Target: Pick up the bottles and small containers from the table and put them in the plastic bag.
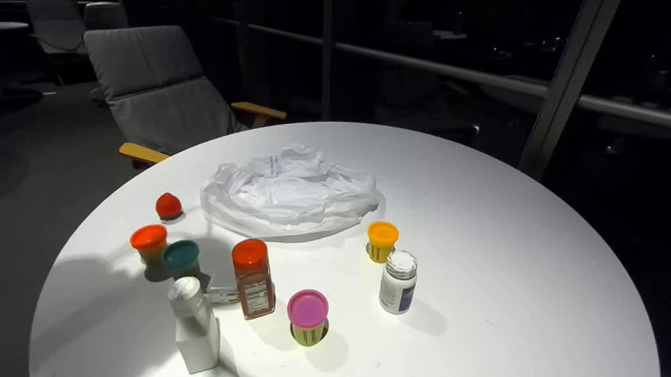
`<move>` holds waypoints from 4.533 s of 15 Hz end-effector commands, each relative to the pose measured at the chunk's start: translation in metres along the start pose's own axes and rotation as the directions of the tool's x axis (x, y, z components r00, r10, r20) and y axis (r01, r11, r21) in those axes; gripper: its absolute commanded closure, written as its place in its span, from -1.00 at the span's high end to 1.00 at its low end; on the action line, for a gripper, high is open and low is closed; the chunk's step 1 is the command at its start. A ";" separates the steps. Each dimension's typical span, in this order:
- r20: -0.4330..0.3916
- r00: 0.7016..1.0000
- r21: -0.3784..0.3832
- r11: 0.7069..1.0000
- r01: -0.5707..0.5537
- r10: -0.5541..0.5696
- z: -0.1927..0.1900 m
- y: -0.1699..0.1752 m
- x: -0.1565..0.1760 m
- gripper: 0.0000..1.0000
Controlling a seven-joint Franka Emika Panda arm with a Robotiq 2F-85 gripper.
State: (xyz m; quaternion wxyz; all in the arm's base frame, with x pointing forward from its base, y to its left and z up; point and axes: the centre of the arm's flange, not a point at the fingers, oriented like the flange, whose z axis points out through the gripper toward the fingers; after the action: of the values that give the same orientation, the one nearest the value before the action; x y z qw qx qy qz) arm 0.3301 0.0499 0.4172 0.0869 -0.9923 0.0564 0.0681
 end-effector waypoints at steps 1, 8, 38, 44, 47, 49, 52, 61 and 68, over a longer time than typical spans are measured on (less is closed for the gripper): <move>-0.003 1.000 0.001 1.000 0.001 -0.001 -0.001 0.000 0.000 1.00; -0.015 1.000 0.003 1.000 0.000 0.000 -0.006 0.000 0.009 1.00; -0.175 0.943 -0.104 0.947 -0.304 0.283 0.092 0.188 0.270 1.00; -0.130 0.937 -0.119 0.933 -0.338 0.323 0.115 0.215 0.294 1.00; -0.101 0.935 -0.118 0.929 -0.351 0.340 0.124 0.225 0.302 1.00; -0.080 0.932 -0.118 0.925 -0.361 0.353 0.131 0.232 0.306 1.00; -0.051 0.927 -0.112 0.921 -0.374 0.371 0.140 0.240 0.312 1.00; 0.023 0.921 -0.097 0.917 -0.386 0.390 0.162 0.248 0.317 0.02; 0.031 0.898 -0.036 0.898 -0.439 0.440 0.127 0.237 0.290 -0.55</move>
State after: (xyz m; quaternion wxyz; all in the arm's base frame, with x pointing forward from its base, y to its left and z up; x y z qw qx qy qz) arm 0.5811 -0.1893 0.1729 0.0282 -0.9580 0.2621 0.1132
